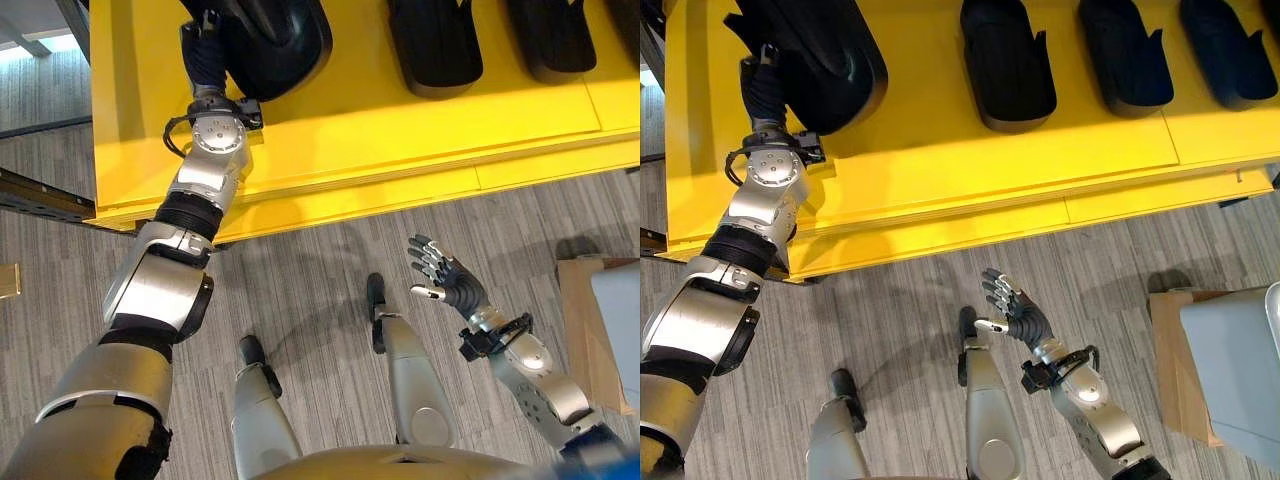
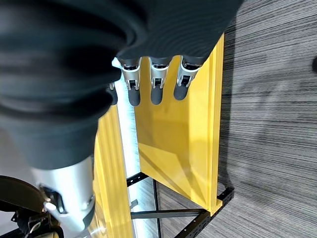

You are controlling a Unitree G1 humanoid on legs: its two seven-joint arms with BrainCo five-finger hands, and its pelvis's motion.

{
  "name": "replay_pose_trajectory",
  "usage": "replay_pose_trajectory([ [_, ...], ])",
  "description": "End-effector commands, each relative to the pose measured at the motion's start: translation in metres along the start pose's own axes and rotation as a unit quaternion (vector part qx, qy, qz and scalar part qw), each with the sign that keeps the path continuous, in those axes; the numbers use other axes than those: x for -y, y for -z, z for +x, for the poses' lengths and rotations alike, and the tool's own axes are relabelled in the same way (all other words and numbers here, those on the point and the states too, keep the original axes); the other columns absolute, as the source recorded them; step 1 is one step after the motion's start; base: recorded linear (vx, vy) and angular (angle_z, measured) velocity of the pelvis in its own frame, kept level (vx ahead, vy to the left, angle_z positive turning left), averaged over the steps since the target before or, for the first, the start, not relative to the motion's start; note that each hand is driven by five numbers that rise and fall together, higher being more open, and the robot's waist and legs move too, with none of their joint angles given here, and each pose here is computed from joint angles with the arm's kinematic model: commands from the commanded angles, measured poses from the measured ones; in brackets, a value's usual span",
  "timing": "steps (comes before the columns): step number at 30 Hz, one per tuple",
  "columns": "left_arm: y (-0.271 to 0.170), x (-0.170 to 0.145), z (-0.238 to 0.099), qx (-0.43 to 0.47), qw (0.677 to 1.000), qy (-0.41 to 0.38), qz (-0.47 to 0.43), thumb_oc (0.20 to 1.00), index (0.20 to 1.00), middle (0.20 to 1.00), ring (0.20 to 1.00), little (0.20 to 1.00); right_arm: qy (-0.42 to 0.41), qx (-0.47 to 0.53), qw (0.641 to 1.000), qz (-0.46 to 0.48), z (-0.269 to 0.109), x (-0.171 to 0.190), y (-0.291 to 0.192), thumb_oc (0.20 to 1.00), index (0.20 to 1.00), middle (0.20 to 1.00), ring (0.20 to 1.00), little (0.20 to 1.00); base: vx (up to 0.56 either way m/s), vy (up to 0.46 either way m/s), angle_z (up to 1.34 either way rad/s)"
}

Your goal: Move parts from the plastic box to the shelf.

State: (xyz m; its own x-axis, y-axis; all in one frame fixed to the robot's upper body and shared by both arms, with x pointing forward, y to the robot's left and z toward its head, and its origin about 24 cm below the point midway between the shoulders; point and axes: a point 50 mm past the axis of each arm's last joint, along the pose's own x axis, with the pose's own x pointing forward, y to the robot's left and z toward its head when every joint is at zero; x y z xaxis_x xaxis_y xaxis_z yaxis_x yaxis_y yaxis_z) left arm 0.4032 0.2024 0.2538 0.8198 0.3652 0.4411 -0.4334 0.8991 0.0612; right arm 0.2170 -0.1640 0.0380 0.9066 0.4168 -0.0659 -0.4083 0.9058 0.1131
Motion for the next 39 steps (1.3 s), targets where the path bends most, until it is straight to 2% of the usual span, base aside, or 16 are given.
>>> replay_pose_trajectory([
  [1, -0.042, -0.017, 0.02, 0.073, 0.997, -0.028, 0.006, 0.2, 0.2, 0.2, 0.2, 0.2, -0.018, 0.043, 0.999, 0.006, -0.005, -0.004, -0.015, 1.0, 1.0, 1.0, 1.0, 1.0, -0.01, -0.018, 0.04],
  [17, 0.003, -0.043, 0.019, -0.018, 0.997, -0.061, 0.044, 0.2, 0.2, 0.2, 0.2, 0.2, -0.024, 0.032, 0.999, 0.0, -0.01, -0.002, -0.013, 1.0, 1.0, 1.0, 1.0, 1.0, 0.0, -0.001, 0.0],
  [39, -0.005, -0.044, 0.027, 0.003, 0.986, -0.044, 0.163, 0.2, 0.2, 0.2, 0.2, 0.2, -0.023, 0.032, 0.999, 0.004, -0.016, 0.003, -0.014, 1.0, 1.0, 1.0, 1.0, 1.0, 0.0, -0.001, -0.03],
])
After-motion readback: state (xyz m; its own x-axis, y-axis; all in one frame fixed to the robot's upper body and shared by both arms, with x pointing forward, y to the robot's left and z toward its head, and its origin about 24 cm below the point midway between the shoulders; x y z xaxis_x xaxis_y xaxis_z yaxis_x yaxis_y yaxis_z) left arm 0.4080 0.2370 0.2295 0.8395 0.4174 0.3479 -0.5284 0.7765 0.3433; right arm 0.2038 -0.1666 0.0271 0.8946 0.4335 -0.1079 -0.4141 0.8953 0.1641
